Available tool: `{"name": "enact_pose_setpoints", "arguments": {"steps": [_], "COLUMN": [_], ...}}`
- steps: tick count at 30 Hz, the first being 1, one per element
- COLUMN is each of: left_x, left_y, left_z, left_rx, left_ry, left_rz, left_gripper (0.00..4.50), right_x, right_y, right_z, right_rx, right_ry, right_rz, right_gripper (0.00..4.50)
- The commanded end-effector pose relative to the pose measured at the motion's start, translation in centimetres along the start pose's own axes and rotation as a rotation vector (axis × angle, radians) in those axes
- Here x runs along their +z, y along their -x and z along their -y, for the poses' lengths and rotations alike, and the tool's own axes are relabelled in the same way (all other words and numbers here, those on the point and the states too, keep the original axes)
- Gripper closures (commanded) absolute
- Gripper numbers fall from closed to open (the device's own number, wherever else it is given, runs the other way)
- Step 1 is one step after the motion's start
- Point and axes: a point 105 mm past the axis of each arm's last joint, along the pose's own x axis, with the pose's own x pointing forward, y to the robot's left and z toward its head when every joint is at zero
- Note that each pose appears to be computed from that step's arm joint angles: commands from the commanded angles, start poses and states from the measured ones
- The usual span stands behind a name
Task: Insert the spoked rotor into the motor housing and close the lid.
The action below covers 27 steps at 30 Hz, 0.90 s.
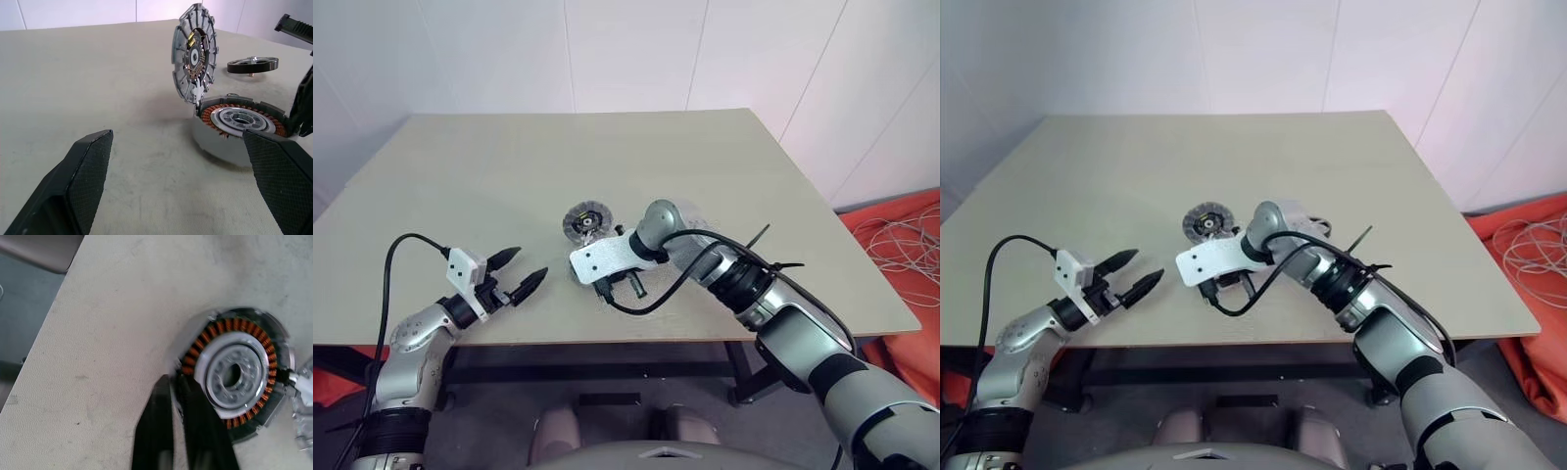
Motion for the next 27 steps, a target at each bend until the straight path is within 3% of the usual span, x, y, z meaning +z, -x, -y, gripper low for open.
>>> {"name": "enact_pose_setpoints", "arguments": {"steps": [1,5,9,13,16,21,27], "left_x": [1.1,1.1,1.1,1.0,0.9,0.7,1.0], "left_y": [-0.2,-0.3,-0.4,-0.4,-0.4,-0.3,-0.4], "left_z": [-0.1,-0.1,-0.1,0.0,0.1,0.2,0.0], "left_rx": [-0.003,-0.006,-0.006,-0.008,-0.011,-0.019,-0.024], "left_ry": [-0.041,-0.042,-0.042,-0.038,-0.028,-0.025,-0.028], "left_rz": [0.030,0.028,0.030,0.031,0.032,0.022,0.025], "left_gripper": [0.00,0.00,0.00,0.00,0.00,0.00,0.00], "right_x": [1.5,2.5,4.4,3.2,-0.6,-5.3,-8.2], "right_y": [1.6,2.7,5.5,8.1,9.1,7.4,4.6], "right_z": [0.8,0.8,2.1,3.3,4.4,3.4,1.8], "right_rx": [-0.045,-0.050,-0.122,-0.209,-0.385,-0.517,-0.578], "right_ry": [0.045,0.034,-0.016,-0.185,-0.379,-0.680,-0.866], "right_rz": [0.025,0.067,0.193,0.321,0.393,0.534,0.522], "right_gripper": [2.88,1.45,0.07,0.03,0.03,0.03,0.03]}}
